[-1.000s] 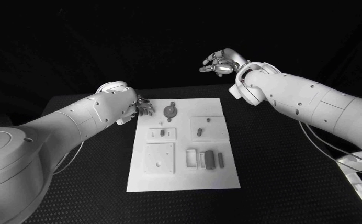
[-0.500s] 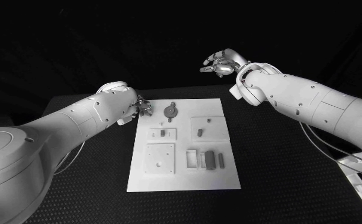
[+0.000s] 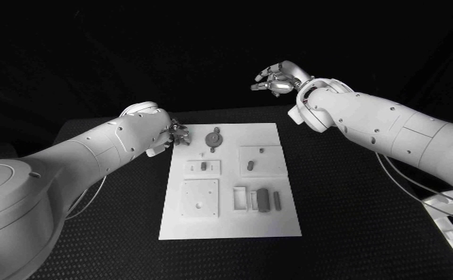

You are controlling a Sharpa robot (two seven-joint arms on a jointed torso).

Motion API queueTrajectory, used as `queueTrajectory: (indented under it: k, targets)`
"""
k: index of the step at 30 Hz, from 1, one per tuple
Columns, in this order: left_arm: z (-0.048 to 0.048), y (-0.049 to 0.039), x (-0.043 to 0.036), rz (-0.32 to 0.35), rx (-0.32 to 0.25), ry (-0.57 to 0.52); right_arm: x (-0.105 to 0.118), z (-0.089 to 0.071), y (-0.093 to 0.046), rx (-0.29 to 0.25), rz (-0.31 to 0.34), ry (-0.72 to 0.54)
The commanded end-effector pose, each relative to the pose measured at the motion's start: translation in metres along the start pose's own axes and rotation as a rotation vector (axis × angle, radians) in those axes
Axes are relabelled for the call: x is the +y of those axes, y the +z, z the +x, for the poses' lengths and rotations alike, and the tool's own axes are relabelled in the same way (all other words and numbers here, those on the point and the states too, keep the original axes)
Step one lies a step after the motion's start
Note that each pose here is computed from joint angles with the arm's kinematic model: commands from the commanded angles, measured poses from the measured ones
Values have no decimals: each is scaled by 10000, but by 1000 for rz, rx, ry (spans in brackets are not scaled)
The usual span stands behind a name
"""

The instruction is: Assemble the parts on the task board

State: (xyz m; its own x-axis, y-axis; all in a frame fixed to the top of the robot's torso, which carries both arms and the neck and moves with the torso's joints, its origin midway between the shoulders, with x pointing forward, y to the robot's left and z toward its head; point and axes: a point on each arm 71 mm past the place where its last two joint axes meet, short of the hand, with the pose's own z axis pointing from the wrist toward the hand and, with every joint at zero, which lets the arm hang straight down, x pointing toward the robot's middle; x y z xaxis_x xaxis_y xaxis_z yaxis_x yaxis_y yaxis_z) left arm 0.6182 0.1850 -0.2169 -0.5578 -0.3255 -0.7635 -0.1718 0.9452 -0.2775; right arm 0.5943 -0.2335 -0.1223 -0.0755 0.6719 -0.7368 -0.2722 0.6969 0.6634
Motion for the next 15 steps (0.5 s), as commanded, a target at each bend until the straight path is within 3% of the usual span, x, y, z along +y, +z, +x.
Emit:
queueTrajectory:
  k: [1,9,15]
  targets:
    - [10,-12,-5,23,27,-63,-8,-13,-6,3,-3,-3]
    - [-37,-107,7,52,40,-138,-91,-71,-5,-9,19,-6]
    - [-35,-217,17,89,8,-154,-120,-79,12,-11,27,-8]
